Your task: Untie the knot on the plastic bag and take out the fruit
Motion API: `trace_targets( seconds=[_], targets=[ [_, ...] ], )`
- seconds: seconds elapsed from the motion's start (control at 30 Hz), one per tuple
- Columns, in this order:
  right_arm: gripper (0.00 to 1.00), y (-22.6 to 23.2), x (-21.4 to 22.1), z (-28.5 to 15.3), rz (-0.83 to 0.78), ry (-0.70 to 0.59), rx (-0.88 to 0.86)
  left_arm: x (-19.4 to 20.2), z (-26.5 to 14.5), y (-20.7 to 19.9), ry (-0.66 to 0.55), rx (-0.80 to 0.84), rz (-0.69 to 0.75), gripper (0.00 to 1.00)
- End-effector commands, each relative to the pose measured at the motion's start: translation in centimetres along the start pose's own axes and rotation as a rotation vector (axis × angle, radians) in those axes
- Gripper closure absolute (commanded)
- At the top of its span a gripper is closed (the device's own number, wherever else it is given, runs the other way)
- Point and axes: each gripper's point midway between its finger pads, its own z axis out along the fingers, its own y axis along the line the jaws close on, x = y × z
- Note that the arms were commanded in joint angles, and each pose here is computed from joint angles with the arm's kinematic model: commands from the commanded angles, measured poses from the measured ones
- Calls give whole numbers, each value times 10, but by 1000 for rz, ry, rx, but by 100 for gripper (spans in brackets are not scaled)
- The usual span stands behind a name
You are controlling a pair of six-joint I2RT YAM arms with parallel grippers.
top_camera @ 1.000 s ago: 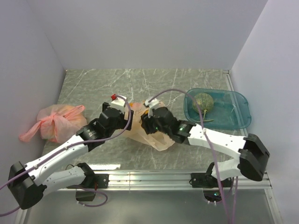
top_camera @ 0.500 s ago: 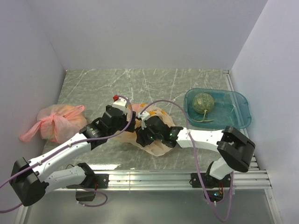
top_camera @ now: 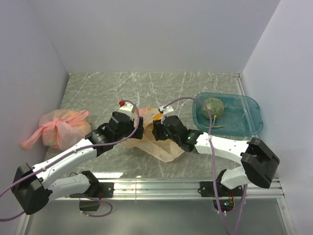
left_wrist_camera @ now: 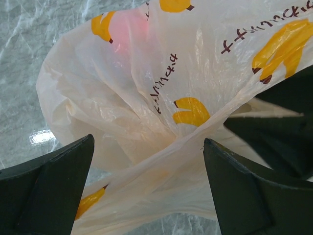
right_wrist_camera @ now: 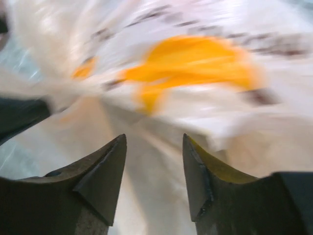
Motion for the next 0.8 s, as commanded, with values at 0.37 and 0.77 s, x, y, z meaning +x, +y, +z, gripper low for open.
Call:
trace_targets(
  seconds=[0.37, 0.77],
  targets=[
    [21, -57, -3, 61, 152, 9, 237, -13, -2, -7, -25, 20, -7, 1],
    [50, -60, 2, 86, 116, -36, 205, -9, 3, -7, -10, 10, -2, 1]
  ],
)
